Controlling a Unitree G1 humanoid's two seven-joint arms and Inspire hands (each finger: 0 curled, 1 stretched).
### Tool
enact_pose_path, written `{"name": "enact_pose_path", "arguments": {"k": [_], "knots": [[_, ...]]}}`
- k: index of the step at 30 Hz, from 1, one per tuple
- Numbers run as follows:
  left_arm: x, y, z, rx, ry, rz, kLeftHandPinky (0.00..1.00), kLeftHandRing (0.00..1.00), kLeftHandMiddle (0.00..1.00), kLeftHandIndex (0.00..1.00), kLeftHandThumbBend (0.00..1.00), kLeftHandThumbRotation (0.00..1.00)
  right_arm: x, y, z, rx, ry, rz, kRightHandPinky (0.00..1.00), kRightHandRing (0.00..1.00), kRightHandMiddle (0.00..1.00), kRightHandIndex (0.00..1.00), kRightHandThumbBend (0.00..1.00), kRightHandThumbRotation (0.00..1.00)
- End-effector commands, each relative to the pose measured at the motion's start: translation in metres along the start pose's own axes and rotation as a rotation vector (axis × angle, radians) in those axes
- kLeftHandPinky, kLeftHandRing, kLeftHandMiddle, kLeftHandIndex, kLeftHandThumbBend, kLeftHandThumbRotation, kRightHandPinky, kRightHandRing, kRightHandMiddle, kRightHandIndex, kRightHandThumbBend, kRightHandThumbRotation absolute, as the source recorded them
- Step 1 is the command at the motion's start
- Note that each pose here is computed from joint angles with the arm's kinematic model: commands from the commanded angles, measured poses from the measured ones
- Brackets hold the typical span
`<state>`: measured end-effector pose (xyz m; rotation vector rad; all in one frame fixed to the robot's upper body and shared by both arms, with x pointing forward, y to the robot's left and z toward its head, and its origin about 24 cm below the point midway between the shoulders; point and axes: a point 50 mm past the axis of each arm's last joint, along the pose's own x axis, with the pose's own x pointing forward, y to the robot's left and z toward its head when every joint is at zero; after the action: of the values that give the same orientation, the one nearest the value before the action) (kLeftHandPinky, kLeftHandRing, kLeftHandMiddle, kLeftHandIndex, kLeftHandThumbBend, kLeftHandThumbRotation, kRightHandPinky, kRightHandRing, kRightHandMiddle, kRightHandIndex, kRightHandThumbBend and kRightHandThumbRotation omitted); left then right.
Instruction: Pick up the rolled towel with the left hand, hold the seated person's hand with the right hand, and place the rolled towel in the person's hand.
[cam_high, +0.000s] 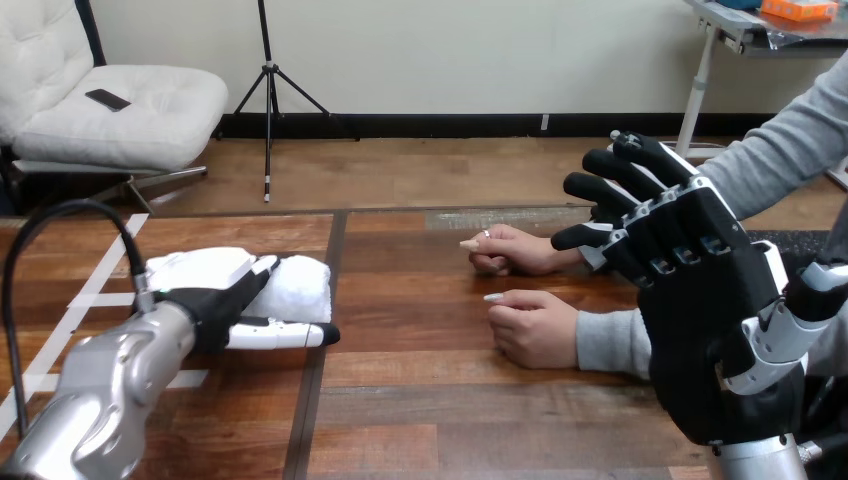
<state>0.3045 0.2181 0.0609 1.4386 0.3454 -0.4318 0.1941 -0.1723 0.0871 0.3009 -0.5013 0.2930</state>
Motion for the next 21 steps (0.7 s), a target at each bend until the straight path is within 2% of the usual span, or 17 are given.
{"name": "enact_pose_path", "arguments": {"k": [1, 11, 21], "knots": [[-0.0094, -0.0057, 0.0037, -0.010, -0.031, -0.021, 0.94, 0.98, 1.00, 0.98, 0.86, 0.96, 0.0190, 0.0060, 0.0136, -0.019, -0.081, 0.062, 0.58, 0.77, 0.78, 0.78, 0.94, 1.00], [-0.0169, -0.0037, 0.0069, -0.013, -0.049, 0.003, 0.94, 0.98, 1.00, 0.97, 0.87, 0.96, 0.0201, 0.0062, 0.0127, -0.018, -0.083, 0.067, 0.58, 0.77, 0.78, 0.78, 0.94, 1.00], [-0.0193, -0.0005, 0.0094, -0.009, -0.060, 0.031, 0.93, 0.98, 1.00, 0.97, 0.88, 0.97, 0.0206, 0.0067, 0.0121, -0.018, -0.080, 0.065, 0.57, 0.77, 0.78, 0.77, 0.94, 1.00]]}}
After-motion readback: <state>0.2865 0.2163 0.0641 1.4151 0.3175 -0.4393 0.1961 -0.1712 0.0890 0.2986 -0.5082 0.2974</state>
